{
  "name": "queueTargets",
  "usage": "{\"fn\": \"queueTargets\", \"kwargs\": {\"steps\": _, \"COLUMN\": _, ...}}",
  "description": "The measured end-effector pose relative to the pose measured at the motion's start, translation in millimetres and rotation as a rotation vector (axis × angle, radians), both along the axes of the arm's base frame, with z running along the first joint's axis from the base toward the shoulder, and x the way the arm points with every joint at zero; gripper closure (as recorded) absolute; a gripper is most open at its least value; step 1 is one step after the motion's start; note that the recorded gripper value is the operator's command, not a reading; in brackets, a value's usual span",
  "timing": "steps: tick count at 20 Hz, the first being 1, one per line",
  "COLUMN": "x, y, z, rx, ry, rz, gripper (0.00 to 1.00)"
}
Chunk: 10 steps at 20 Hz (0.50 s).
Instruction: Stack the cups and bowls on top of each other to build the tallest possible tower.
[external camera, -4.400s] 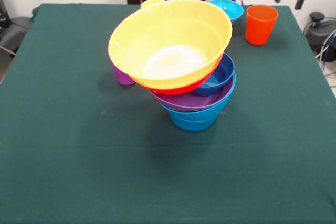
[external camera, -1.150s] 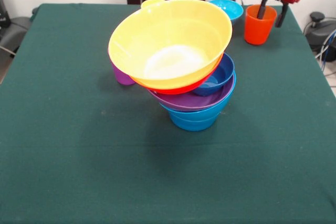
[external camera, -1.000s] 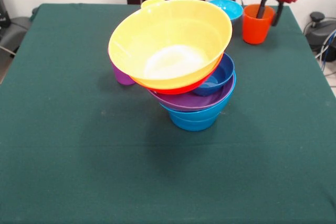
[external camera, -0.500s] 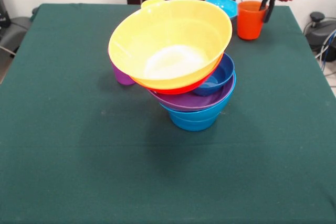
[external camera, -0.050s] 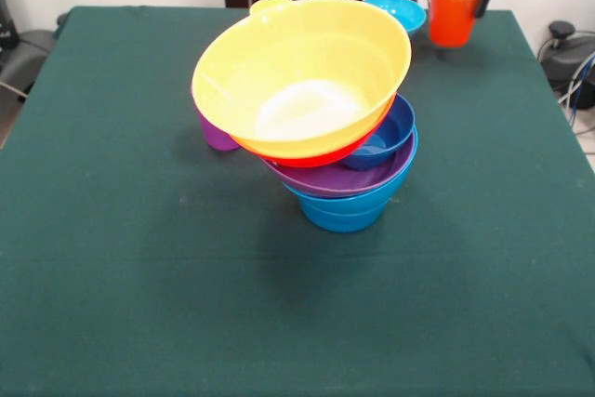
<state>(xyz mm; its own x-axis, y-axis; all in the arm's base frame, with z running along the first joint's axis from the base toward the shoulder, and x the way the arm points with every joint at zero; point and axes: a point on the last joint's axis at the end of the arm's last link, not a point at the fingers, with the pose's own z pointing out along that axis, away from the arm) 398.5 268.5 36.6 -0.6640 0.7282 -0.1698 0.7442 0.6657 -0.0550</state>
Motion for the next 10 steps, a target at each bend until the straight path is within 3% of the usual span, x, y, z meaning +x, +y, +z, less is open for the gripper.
{"fn": "queueTargets", "kwargs": {"steps": 1, "x": 1.4, "y": 2.3, "z": 5.8, "rx": 0.007, "ry": 0.009, "rz": -0.001, "gripper": 1.00}}
{"fn": "queueTargets", "kwargs": {"steps": 2, "x": 9.4, "y": 9.2, "z": 26.8, "rx": 0.036, "ry": 0.030, "rz": -0.010, "gripper": 1.00}}
{"fn": "queueTargets", "kwargs": {"steps": 5, "x": 19.3, "y": 12.3, "z": 45.8, "rx": 0.063, "ry": 0.038, "rz": -0.020, "gripper": 1.00}}
{"fn": "queueTargets", "kwargs": {"steps": 10, "x": 57.4, "y": 19.8, "z": 105.2, "rx": 0.139, "ry": -0.006, "rz": -0.040, "gripper": 1.00}}
